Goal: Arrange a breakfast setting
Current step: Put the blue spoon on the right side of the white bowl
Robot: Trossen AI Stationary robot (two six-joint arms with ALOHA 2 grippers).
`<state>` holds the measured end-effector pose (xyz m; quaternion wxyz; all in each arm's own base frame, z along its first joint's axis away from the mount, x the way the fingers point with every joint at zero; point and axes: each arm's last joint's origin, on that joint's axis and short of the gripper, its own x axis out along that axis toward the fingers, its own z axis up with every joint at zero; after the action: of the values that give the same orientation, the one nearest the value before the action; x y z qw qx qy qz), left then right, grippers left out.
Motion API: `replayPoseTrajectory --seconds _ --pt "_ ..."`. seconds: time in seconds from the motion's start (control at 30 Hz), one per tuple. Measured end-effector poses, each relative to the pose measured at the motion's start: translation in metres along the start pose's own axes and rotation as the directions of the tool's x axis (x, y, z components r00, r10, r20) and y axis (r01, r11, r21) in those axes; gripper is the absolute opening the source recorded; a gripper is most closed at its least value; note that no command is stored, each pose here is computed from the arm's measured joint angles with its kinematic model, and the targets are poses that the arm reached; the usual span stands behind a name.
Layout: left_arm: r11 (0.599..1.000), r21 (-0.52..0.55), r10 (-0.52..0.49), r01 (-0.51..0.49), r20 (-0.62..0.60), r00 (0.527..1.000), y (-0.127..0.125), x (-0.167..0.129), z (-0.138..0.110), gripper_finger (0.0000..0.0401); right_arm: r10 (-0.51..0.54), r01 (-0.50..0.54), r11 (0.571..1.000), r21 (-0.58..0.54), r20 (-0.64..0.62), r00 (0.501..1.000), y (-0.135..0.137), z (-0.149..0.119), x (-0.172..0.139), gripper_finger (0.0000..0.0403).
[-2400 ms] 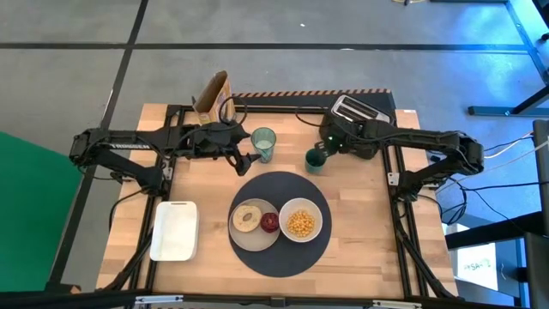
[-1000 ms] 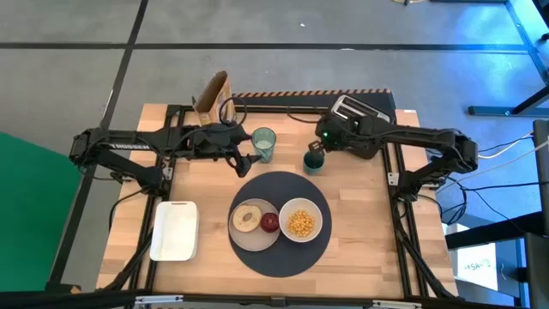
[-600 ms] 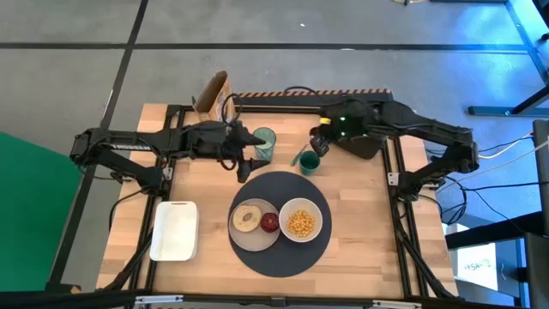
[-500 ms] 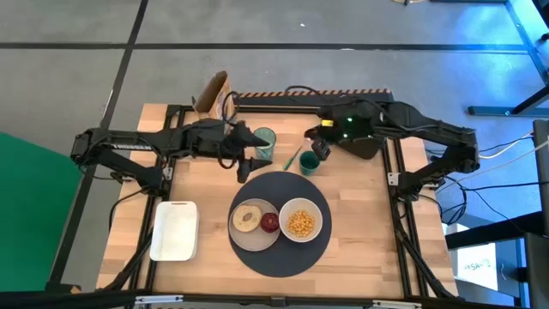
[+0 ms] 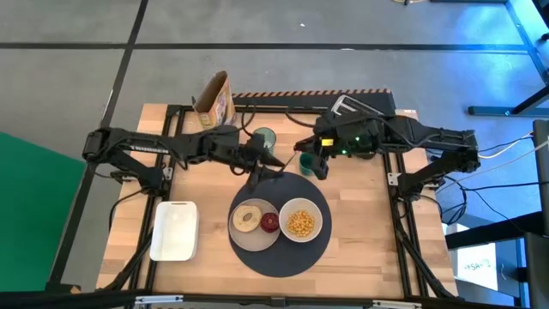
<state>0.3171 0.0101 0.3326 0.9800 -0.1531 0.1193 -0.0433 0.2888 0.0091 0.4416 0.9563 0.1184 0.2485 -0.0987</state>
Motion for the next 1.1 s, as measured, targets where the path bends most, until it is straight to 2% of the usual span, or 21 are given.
replayPoseTrajectory --seconds 0.27,0.37,0.43,0.53,0.63,0.7,0.8,0.9,1.0,1.1 --pt "0.998 -0.006 -0.065 0.065 -0.038 0.997 -0.006 0.001 -0.004 0.0015 0.021 -0.021 1.000 -0.002 0.014 1.000 0.008 -0.001 -0.001 0.0001" --pt "0.998 -0.008 -0.058 0.058 -0.035 0.998 -0.006 0.001 -0.004 0.0009 0.033 -0.034 0.999 0.021 0.035 0.999 0.008 0.002 -0.001 0.0010" --pt "0.999 -0.006 -0.046 0.046 -0.022 0.999 -0.006 0.001 -0.003 0.0005 0.014 -0.019 0.997 0.068 0.068 0.998 0.008 0.004 -0.001 0.0031" --pt "0.999 -0.027 -0.032 0.032 0.013 0.999 -0.006 0.001 0.000 0.0004 -0.094 0.079 0.987 0.143 0.097 0.991 0.003 0.005 -0.008 0.0079" --pt "0.998 -0.053 -0.022 0.027 0.101 0.995 -0.008 -0.002 0.009 0.0003 -0.187 0.148 0.965 0.216 0.171 0.967 0.001 0.007 -0.029 0.0136" --pt "0.998 -0.052 -0.023 0.032 0.160 0.987 -0.010 -0.005 0.016 0.0002 -0.209 0.153 0.960 0.236 0.234 0.950 0.005 0.008 -0.040 0.0172" --pt "0.999 -0.050 -0.011 0.022 0.213 0.977 -0.011 -0.008 0.021 0.0002 -0.209 0.114 0.946 0.302 0.306 0.929 0.011 0.004 -0.041 0.0206" --pt "0.999 -0.051 0.013 -0.001 0.230 0.973 -0.011 -0.008 0.021 0.0002 -0.204 0.078 0.937 0.340 0.351 0.914 0.017 -0.003 -0.028 0.0211" --pt "0.999 -0.051 0.016 -0.005 0.237 0.971 -0.011 -0.008 0.022 0.0001 -0.229 0.090 0.931 0.354 0.373 0.899 0.017 -0.010 -0.015 0.0201" --pt "0.999 -0.049 0.006 0.006 0.238 0.971 -0.012 -0.008 0.022 0.0001 -0.252 0.107 0.931 0.349 0.401 0.881 0.016 -0.008 -0.015 0.0191"
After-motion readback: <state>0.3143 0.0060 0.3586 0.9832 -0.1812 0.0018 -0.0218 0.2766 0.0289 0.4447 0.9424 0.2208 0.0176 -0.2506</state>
